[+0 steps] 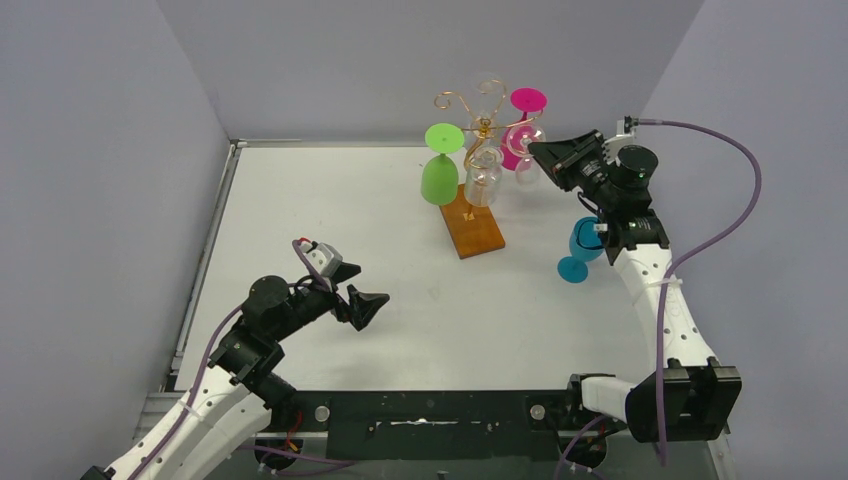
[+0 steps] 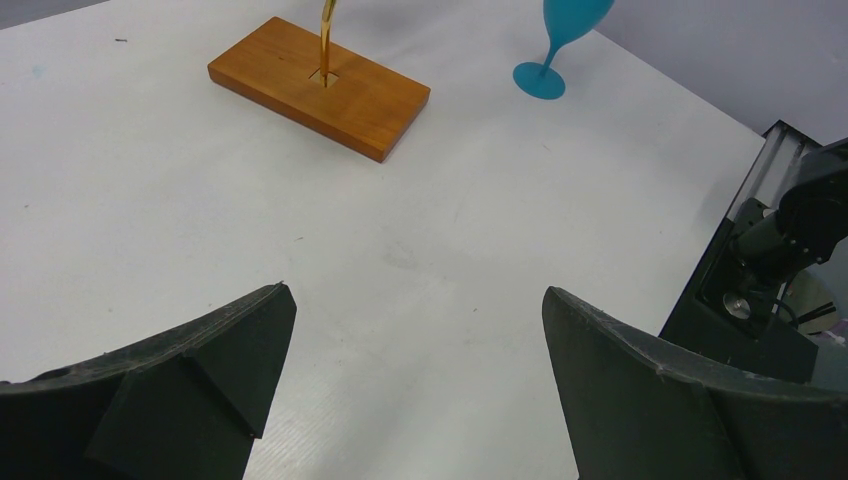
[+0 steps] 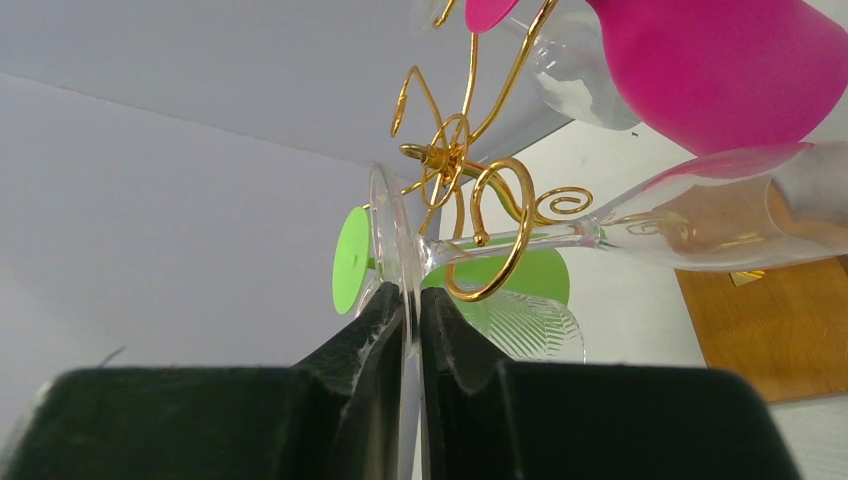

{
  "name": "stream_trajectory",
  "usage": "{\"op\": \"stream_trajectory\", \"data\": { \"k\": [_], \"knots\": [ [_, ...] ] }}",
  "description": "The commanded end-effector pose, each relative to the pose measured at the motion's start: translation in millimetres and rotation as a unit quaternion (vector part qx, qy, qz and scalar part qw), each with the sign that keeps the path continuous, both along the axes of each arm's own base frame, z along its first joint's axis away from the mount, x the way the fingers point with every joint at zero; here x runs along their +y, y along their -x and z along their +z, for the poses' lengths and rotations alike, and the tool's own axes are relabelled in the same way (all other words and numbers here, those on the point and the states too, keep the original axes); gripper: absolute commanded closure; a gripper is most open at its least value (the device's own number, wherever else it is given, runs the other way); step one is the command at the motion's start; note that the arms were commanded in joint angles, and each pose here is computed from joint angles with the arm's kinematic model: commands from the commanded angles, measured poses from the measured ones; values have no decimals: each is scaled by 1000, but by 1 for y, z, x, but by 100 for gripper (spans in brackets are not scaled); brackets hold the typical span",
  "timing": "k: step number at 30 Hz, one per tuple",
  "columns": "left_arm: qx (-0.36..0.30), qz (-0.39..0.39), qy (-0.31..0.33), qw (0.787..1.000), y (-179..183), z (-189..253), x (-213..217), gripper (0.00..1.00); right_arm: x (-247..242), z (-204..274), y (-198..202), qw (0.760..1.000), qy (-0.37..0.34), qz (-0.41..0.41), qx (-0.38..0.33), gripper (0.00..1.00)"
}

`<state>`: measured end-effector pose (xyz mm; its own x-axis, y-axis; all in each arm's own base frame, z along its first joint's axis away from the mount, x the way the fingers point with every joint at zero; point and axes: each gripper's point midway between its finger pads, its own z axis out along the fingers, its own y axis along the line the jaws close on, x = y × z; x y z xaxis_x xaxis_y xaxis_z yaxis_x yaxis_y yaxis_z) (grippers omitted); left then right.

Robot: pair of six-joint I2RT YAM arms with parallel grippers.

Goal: Place the wine glass upside down on the wine glass rack

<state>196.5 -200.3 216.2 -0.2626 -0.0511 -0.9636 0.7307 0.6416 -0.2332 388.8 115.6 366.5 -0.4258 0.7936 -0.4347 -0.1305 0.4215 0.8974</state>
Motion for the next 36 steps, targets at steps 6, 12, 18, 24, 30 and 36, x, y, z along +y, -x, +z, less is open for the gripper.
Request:
{"op": "stream_trajectory", "data": {
  "k": [6, 12, 18, 24, 30, 36],
  "knots": [
    [-25, -8, 8, 1000, 1, 12, -2, 2, -12, 40, 8, 997, -1, -28, -72, 100],
    [-24, -9, 8, 1000, 1, 12, -2, 2, -19, 41, 8, 996, 4, -49, -72, 100],
    [-24, -8, 8, 1000, 1, 12, -2, 2, -19, 41, 7, 996, -3, -49, -72, 100],
    [-25, -7, 8, 1000, 1, 12, -2, 2, -25, 38, 1, 996, -8, -61, -67, 100],
    [-25, -7, 8, 1000, 1, 12, -2, 2, -28, 36, -6, 996, -15, -65, -62, 93],
    [-25, -7, 8, 1000, 1, 12, -1, 2, -33, 31, -14, 996, -12, -69, -53, 89]
  ]
}}
